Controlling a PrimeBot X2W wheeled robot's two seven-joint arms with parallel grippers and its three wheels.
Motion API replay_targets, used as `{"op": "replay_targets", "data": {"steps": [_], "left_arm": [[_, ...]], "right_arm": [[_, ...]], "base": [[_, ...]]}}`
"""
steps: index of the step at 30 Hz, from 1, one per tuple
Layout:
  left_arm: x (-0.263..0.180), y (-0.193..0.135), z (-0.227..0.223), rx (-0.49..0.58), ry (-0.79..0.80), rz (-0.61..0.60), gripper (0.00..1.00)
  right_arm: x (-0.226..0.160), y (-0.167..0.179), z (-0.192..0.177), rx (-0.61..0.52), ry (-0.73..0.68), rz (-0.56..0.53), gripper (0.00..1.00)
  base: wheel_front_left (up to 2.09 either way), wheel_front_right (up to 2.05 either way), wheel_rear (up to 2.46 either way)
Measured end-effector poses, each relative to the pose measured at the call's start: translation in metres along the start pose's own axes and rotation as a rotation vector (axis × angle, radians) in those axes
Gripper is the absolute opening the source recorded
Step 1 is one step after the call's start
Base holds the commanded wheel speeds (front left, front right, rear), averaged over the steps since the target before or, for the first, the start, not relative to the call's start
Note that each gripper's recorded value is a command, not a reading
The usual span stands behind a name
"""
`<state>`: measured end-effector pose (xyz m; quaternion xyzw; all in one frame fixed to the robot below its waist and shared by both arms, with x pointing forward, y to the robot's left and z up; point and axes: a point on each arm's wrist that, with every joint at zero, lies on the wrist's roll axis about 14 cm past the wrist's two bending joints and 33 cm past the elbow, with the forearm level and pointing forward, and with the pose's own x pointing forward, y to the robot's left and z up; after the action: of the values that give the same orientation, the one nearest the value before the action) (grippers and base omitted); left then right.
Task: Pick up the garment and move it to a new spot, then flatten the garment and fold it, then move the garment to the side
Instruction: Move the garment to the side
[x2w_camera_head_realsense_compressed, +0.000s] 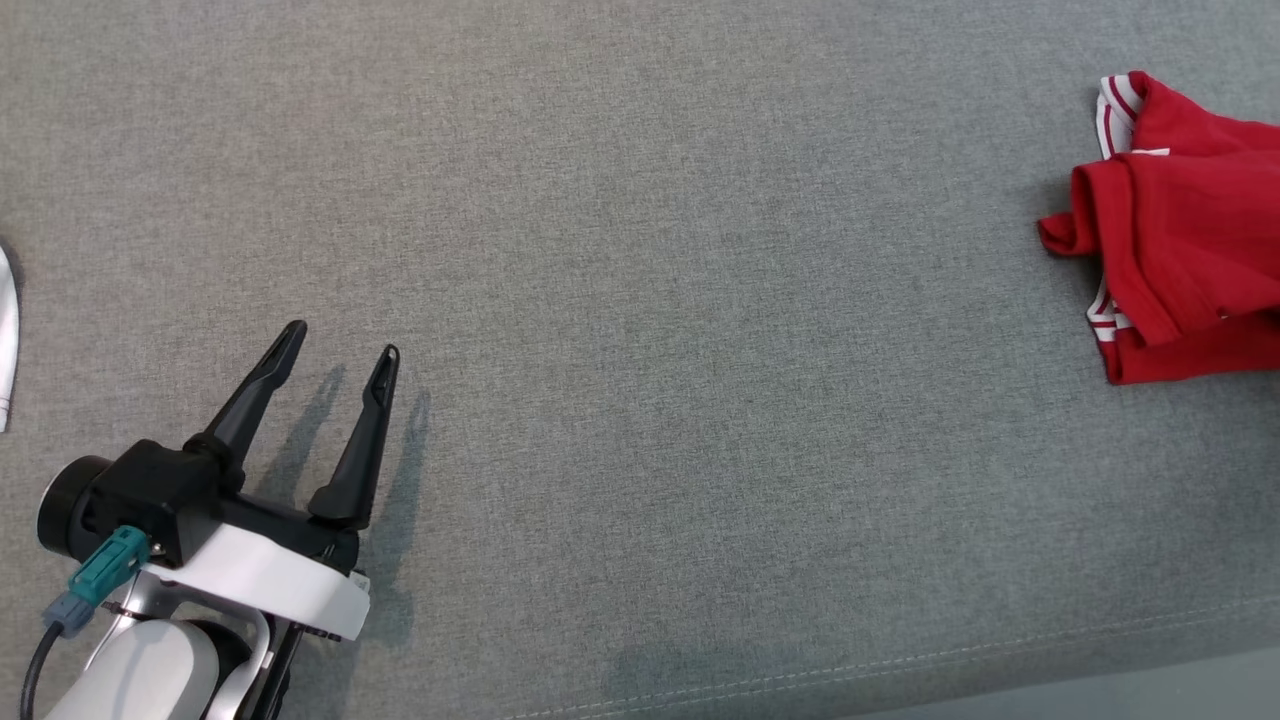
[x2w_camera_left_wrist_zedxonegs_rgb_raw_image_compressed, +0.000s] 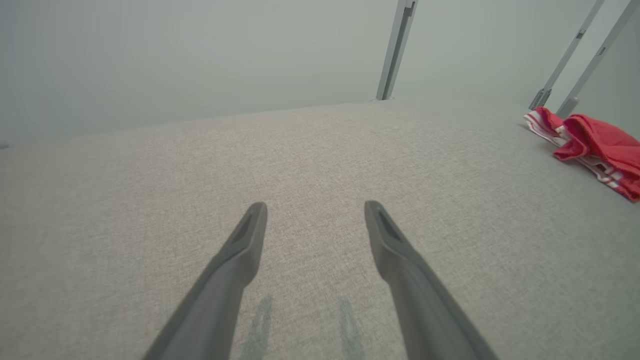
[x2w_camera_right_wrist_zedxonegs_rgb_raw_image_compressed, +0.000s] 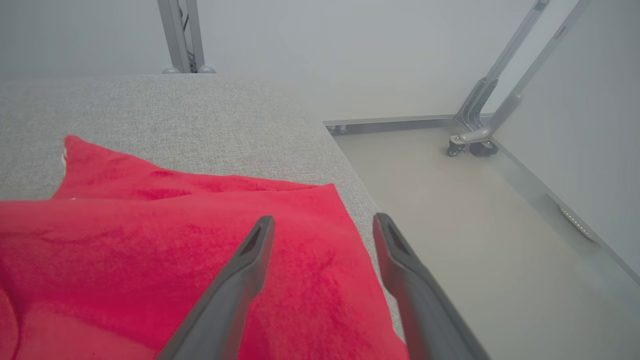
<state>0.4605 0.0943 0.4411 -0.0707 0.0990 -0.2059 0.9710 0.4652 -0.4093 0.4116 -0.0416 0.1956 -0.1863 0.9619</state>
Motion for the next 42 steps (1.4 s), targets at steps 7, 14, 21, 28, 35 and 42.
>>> {"op": "replay_targets", "data": {"steps": [7,14,21,28,35,42], "left_arm": [[-0.004,0.001,0.001,0.001,-0.01,0.011,1.0],[-0.018,0.004,0.019,0.012,-0.073,0.051,1.0],[-0.054,0.014,0.033,0.021,-0.114,0.144,1.0],[-0.097,0.033,0.048,0.016,-0.169,0.262,1.0],[-0.133,0.037,0.045,0.002,-0.181,0.331,1.0],[-0.153,0.032,0.042,-0.011,-0.196,0.354,1.0]], "right_arm": [[0.001,0.006,0.023,0.038,-0.083,0.004,1.0],[-0.032,0.044,0.073,0.067,-0.311,0.114,1.0],[-0.088,0.1,0.077,0.13,-0.4,0.263,1.0],[-0.136,0.15,0.079,0.17,-0.45,0.4,1.0],[-0.174,0.156,0.063,0.18,-0.437,0.42,1.0],[-0.2,0.15,0.053,0.179,-0.417,0.419,1.0]], "base": [[0.0,0.0,0.0],[0.0,0.0,0.0],[0.0,0.0,0.0],[0.0,0.0,0.0],[0.0,0.0,0.0],[0.0,0.0,0.0]]}}
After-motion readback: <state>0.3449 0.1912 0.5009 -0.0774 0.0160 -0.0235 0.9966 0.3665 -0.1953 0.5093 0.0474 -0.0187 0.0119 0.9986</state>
